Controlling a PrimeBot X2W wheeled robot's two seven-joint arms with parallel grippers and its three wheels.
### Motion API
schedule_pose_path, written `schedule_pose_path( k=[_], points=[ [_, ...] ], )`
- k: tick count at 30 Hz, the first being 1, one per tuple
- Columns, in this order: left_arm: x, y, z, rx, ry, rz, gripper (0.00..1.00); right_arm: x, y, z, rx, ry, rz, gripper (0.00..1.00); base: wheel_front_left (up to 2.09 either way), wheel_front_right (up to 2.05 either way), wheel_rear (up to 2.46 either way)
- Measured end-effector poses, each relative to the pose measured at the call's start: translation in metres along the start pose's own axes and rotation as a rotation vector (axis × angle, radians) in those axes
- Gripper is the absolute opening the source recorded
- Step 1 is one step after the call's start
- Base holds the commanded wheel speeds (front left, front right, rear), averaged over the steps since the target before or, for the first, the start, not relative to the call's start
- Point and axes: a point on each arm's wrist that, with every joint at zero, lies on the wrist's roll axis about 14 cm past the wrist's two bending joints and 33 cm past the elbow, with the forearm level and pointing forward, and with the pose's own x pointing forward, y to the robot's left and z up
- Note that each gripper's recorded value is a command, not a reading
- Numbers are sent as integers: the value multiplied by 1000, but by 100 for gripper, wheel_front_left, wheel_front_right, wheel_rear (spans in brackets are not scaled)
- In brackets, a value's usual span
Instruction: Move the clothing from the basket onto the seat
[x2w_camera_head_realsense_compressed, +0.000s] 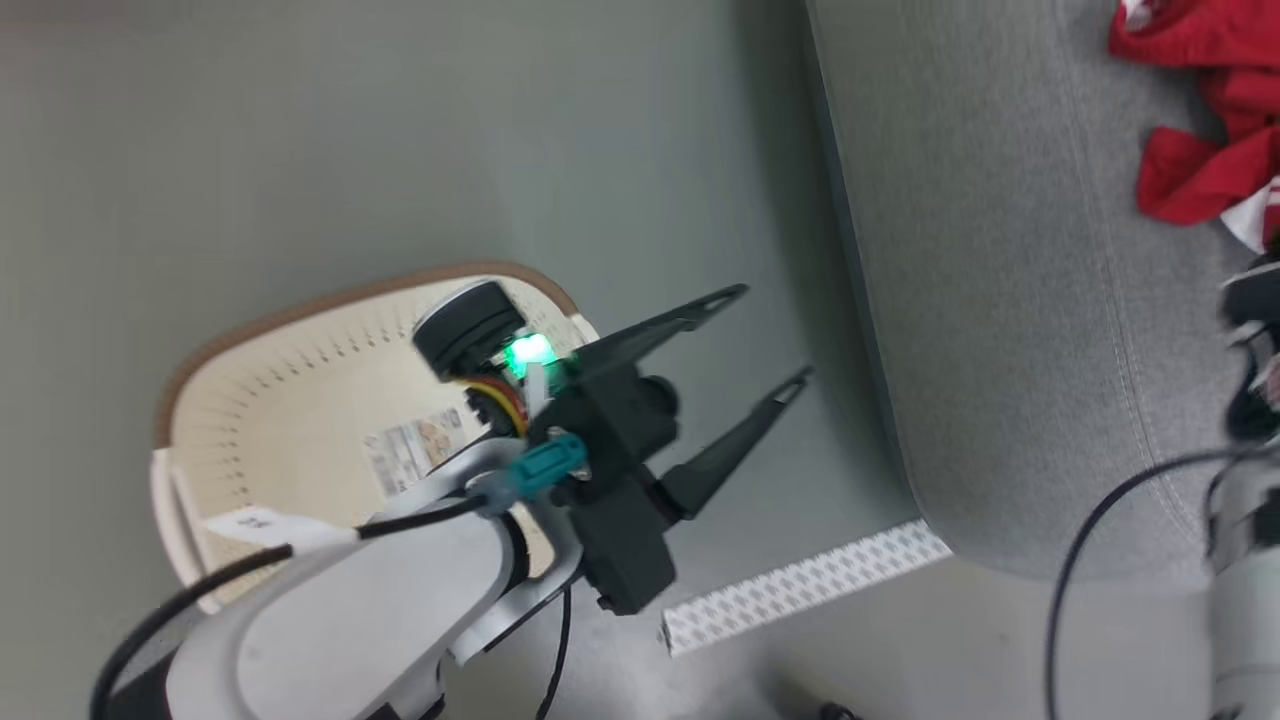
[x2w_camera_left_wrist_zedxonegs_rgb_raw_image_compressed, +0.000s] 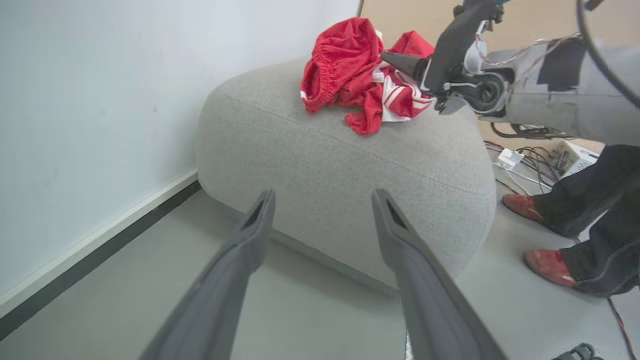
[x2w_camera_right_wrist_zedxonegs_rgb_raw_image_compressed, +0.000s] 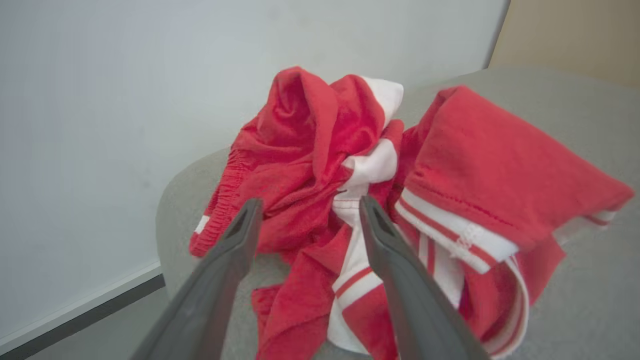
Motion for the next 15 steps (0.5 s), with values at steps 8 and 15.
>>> schedule_pose_path(
  k=[8,15],
  points=[
    [-36,26,17,-31,-8,256,100,-56,74,-1,29,27,218,100,0,0,0],
    [-92,52,35,-15,-28,536,100,-103,137,16,82,-6,441,100,0,0,0]
  ],
)
